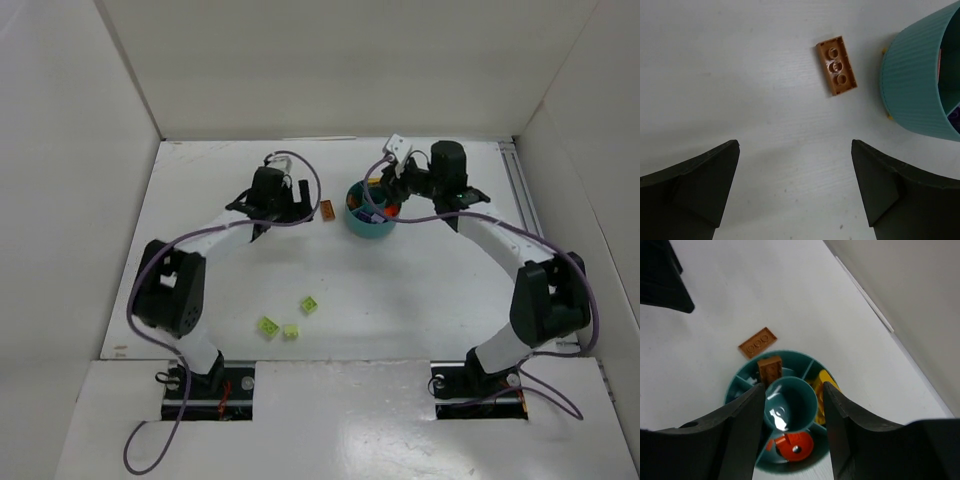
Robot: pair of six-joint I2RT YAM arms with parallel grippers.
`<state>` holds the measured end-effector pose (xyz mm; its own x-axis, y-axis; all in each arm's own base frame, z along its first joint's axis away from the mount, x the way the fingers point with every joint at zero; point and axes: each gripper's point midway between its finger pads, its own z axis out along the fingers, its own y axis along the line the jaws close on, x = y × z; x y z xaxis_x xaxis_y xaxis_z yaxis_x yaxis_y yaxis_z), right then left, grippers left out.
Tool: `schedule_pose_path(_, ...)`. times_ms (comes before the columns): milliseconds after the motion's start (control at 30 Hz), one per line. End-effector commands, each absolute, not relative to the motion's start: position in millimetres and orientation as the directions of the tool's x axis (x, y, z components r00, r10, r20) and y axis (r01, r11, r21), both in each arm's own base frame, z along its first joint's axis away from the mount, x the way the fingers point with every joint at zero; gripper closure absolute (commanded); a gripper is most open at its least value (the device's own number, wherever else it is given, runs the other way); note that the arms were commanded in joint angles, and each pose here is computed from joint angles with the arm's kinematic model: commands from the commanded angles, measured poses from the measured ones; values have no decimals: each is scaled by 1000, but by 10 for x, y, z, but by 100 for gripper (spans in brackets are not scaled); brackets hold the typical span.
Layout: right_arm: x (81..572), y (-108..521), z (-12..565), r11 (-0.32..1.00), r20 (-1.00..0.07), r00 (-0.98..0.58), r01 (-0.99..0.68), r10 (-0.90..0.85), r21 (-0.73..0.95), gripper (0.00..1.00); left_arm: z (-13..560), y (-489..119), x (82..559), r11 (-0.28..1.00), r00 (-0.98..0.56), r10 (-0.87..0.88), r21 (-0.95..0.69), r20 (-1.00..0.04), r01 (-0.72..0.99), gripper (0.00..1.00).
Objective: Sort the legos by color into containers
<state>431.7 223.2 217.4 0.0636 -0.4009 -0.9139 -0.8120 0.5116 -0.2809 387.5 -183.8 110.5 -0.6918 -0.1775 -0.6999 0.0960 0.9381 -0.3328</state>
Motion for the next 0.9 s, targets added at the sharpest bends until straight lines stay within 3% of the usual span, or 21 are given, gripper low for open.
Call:
schedule_pose_path(0, 4204, 1998, 2302, 544, -927, 18, -805, -375, -235, 45, 1212, -2126, 4202, 908, -654, 21, -260, -757, 330, 8)
schedule_pose_path(167, 4027, 1671, 2249, 598, -897, -44, -760, -439, -255, 45, 939, -2339, 4665, 910, -737, 33, -285, -675, 302, 13)
schedule_pose_path(333, 4002, 1425, 2254, 678, -884, -121, -691, -451, -251, 44, 757, -2517, 4838, 920, -808, -161, -382, -567, 85, 19)
schedule_pose_path(533, 3992, 1207, 2252, 754, -884, -175, -608, -434, -249, 44, 642, -2559, 4848, 973, -767, -204, -215, -608, -89, 22)
schedule_pose_path(767, 3899, 1049, 2221, 792, -889, -209, -566, -407, -230, 44, 433, -2549, 4876, 946, -757, -323, -209, -568, -246, 26)
schedule_pose_path(867, 3843, 981, 2184, 802, -887, -219, -551, -407, -232, 44, 394, -2538, 4921, 941, -748, -339, -202, -571, -272, 33)
